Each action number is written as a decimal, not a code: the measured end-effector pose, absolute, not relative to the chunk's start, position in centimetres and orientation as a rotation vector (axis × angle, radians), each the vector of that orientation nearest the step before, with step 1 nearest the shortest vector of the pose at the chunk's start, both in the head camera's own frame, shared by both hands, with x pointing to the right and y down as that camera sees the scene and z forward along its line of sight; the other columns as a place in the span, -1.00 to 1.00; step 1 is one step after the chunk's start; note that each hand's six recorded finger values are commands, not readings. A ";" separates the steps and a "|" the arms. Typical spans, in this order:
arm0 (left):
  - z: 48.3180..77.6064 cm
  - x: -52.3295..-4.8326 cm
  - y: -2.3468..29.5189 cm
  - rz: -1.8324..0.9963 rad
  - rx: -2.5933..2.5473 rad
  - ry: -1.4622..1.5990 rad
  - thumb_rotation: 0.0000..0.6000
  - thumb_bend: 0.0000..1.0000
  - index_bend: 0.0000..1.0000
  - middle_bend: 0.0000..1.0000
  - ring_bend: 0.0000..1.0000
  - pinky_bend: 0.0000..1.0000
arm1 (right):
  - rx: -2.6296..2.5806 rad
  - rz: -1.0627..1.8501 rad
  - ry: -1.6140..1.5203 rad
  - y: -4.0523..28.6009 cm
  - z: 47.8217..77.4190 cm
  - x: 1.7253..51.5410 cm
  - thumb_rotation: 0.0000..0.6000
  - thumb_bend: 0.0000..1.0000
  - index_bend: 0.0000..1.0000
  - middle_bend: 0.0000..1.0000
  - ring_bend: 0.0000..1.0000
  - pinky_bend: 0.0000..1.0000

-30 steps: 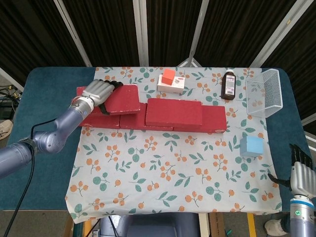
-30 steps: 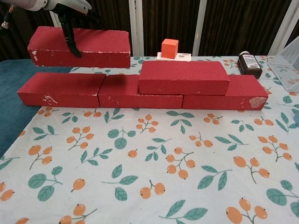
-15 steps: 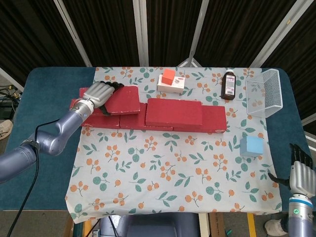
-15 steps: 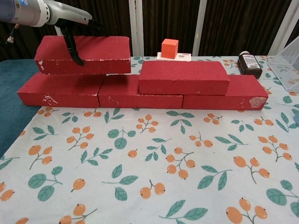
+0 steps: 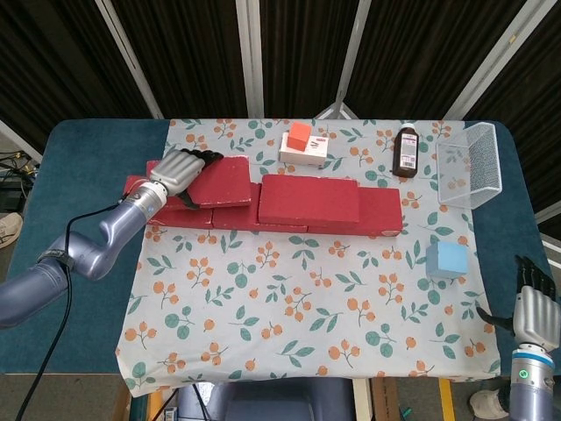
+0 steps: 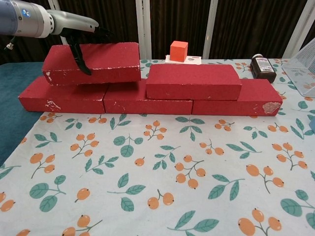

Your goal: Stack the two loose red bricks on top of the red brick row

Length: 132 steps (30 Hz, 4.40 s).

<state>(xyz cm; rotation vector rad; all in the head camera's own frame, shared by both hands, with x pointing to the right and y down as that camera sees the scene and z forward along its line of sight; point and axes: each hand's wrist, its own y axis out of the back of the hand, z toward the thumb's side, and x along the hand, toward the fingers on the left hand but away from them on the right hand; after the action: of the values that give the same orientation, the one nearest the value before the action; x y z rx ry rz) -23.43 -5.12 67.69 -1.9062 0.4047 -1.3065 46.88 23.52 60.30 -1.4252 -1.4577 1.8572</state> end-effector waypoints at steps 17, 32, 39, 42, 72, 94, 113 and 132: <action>68.4 -22.7 -4.8 -1.292 -1.924 0.251 1.00 -0.93 -0.21 -0.36 -0.54 -0.40 | -1.384 1.896 -1.454 23.7 60.4 47.1 1.00 -0.76 -1.00 -0.89 -0.96 -1.00; 68.9 -22.5 -5.4 -1.292 -1.940 0.262 1.00 -0.93 -0.21 -0.36 -0.54 -0.40 | -1.365 1.909 -1.460 23.7 60.4 47.3 1.00 -0.76 -1.00 -0.89 -0.96 -1.00; 69.0 -22.7 -5.2 -1.294 -1.955 0.259 1.00 -0.93 -0.21 -0.35 -0.54 -0.40 | -1.361 1.913 -1.459 23.7 60.4 47.3 1.00 -0.76 -1.00 -0.89 -0.95 -1.00; 69.0 -22.6 -5.2 -1.294 -1.970 0.266 1.00 -0.93 -0.21 -0.35 -0.54 -0.40 | -1.359 1.915 -1.460 23.7 60.5 47.3 1.00 -0.76 -1.00 -0.89 -0.95 -1.00; 70.3 -22.1 -4.5 -1.305 -2.004 0.243 1.00 -0.93 -0.21 -0.35 -0.54 -0.40 | -1.315 1.939 -1.479 23.8 60.4 47.7 1.00 -0.76 -1.00 -0.89 -0.92 -1.00; 70.7 -21.7 -4.7 -1.293 -2.022 0.249 1.00 -0.94 -0.21 -0.35 -0.54 -0.40 | -1.287 1.958 -1.481 23.8 60.6 47.7 1.00 -0.76 -1.00 -0.89 -0.92 -1.00; 71.2 -21.7 -4.7 -1.315 -2.015 0.242 1.00 -1.00 -0.38 -0.55 -0.65 -0.47 | -1.266 1.968 -1.490 23.8 60.6 47.9 1.00 -0.76 -1.00 -0.89 -0.90 -1.00; 71.3 -21.8 -4.8 -1.360 -2.022 0.240 1.00 -1.00 -0.78 -0.99 -1.00 -0.63 | -1.251 1.983 -1.500 23.9 60.6 48.0 1.00 -0.76 -1.00 -0.89 -0.90 -1.00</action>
<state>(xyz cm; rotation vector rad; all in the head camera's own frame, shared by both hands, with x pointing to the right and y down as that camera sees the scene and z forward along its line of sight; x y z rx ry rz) -21.79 -4.77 71.26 -2.0219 0.2397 -1.3604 47.96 23.91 60.55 -1.2510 -1.4997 1.9834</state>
